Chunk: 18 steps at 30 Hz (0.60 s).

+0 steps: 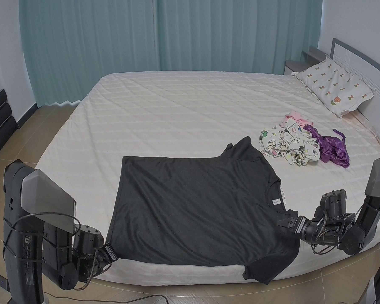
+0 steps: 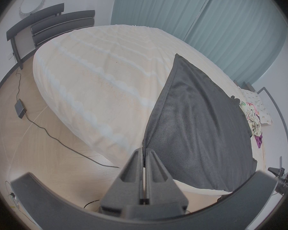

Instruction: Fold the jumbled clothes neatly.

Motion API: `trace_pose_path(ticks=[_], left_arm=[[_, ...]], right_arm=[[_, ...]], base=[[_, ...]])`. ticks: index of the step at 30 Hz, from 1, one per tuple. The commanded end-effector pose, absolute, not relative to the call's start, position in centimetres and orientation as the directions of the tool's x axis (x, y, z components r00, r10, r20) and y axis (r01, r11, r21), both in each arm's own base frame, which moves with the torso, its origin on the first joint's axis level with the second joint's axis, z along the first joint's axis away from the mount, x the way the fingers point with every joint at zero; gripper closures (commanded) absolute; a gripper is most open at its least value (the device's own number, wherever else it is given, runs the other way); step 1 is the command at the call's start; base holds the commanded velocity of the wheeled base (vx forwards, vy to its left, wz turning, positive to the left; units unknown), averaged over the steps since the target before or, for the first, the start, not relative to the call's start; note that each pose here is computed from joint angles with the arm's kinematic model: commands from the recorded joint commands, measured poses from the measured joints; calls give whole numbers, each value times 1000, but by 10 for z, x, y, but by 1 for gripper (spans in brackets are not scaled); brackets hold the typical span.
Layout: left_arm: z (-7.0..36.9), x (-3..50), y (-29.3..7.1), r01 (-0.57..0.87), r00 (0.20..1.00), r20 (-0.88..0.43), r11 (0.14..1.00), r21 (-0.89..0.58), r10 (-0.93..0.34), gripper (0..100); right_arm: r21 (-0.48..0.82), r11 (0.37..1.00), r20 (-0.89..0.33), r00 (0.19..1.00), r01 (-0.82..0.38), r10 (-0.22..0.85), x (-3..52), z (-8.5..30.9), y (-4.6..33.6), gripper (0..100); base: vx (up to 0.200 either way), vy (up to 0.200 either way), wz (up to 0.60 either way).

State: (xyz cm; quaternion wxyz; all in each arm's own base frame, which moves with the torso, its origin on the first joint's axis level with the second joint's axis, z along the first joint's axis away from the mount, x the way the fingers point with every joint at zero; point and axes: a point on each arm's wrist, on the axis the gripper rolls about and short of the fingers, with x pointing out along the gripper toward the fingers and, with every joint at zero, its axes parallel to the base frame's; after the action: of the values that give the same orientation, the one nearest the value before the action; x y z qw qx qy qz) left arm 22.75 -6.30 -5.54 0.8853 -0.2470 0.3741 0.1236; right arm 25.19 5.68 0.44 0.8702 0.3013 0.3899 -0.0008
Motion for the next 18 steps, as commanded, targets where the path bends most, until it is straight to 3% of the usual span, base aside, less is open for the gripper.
trace_pose_path(ticks=[1,11,18], left_arm=[[-53,213,-58,-384,653,-756,882,-272,51,100],[-60,211,-52,-399,622,-779,890,-222,84,100],[-63,212,-53,-400,616,-783,891,-214,88,100]], right_arm=[[465,844,-721,668,268,185,259,-12,40,0],[383,886,-760,634,260,143,265,-31,18,0],[414,883,-744,640,220,190,279,-35,23,0]], base=[[0,0,0],[0,0,0],[0,0,0]])
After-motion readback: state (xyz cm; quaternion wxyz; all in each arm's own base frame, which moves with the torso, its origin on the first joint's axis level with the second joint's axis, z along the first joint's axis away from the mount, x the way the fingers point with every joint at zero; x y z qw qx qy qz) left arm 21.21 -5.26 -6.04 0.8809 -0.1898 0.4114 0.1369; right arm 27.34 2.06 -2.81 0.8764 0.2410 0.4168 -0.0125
